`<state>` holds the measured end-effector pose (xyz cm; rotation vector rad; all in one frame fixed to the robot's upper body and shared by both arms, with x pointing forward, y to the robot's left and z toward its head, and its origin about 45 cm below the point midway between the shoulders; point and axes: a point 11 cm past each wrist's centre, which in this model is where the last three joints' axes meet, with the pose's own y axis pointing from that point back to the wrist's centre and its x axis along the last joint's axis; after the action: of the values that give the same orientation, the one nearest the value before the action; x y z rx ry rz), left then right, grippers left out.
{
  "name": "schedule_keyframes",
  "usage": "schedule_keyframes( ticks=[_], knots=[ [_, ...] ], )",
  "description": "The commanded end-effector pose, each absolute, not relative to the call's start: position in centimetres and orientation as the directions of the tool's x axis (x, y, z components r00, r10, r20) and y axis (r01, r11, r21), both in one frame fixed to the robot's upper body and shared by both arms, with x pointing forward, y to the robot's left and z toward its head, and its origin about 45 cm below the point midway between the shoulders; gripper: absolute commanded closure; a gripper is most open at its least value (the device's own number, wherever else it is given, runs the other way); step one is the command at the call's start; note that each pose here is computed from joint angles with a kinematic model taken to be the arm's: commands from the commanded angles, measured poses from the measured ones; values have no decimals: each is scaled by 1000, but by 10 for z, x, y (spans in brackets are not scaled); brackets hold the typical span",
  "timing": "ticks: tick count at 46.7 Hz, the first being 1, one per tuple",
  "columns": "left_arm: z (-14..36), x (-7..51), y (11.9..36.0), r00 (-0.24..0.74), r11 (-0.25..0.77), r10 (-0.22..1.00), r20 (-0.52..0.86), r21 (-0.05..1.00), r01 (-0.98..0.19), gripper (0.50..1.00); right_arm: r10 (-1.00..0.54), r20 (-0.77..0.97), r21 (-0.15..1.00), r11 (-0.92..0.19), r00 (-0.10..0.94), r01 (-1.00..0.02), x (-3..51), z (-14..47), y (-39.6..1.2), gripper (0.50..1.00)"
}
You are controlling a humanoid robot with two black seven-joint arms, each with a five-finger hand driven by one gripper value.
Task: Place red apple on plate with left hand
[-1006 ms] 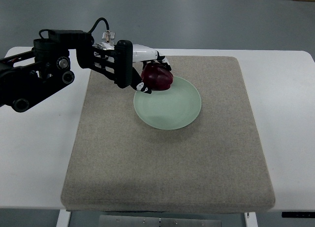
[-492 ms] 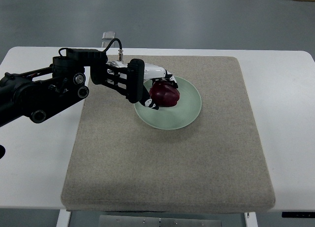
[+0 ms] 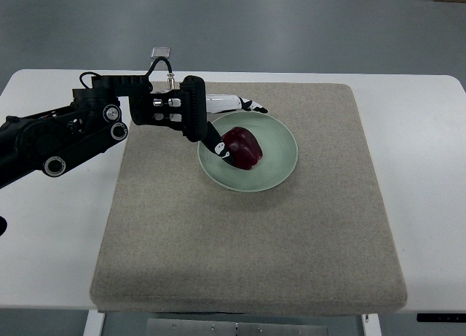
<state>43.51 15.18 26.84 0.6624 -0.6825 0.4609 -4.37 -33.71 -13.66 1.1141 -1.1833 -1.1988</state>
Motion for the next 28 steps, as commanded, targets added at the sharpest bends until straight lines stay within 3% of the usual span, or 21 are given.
schedule_keyframes(
  ticks=[1, 12, 18, 28],
  knots=[
    [277, 438, 155, 711, 715, 282, 644, 353, -603, 506, -998, 58, 996, 58, 3, 72, -44, -137, -337, 572],
    [312, 462, 204, 649, 637, 600, 467, 211, -741, 506, -998, 58, 996, 58, 3, 72, -44, -137, -337, 572],
    [324, 486, 246, 539, 521, 782, 311, 146, -841, 506, -998, 58, 996, 58, 3, 72, -44, -137, -337, 572],
    [332, 500, 285, 426, 423, 905, 2, 107, -900, 504, -998, 58, 996, 58, 3, 72, -44, -137, -337, 572]
  ],
)
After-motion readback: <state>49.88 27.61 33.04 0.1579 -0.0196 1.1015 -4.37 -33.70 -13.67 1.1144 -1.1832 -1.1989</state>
